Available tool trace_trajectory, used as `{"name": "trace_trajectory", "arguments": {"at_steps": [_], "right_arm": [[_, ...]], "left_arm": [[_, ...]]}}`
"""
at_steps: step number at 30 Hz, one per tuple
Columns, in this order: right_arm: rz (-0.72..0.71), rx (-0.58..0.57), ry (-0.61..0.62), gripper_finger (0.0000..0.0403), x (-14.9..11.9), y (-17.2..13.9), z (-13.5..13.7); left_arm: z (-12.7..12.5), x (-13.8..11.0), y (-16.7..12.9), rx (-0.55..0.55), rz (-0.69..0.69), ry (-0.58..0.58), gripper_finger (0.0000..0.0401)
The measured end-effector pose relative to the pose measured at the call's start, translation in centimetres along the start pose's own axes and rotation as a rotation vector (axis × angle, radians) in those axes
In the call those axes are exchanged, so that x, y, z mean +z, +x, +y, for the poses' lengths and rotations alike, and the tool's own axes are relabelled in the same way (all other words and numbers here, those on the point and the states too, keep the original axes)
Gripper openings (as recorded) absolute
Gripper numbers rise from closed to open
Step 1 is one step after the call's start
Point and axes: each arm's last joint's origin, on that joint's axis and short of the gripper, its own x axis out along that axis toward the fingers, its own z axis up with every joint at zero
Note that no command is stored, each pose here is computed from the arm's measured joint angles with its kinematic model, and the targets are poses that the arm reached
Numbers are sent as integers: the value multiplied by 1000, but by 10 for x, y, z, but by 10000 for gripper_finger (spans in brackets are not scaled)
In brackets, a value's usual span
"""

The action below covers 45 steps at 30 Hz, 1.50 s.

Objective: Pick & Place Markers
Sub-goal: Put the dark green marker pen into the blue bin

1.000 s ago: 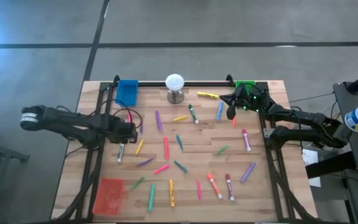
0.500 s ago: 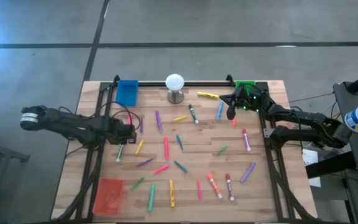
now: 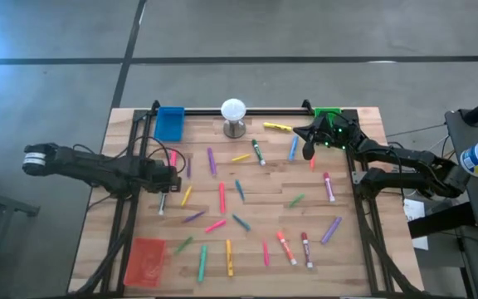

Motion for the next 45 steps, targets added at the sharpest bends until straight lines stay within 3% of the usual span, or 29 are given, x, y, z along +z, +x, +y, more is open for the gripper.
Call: {"name": "trace_trajectory", "arguments": {"at_steps": [6, 15, 28, 38, 45], "right_arm": [[2, 0, -3, 8, -1, 0, 0], [2, 0, -4, 8, -1, 0, 0], [2, 0, -4, 8, -1, 0, 0], [2, -1, -11, 8, -1, 0, 0], [4, -1, -11, 8, -1, 0, 0]], "left_arm": [[1, 0, 12, -68, -28, -22, 72], [1, 0, 13, -66, -34, -29, 73], [2, -1, 13, -59, -23, 10, 124], [-6, 1, 1, -58, -10, 38, 71], [-19, 5, -37, -5, -14, 88, 59]]}}
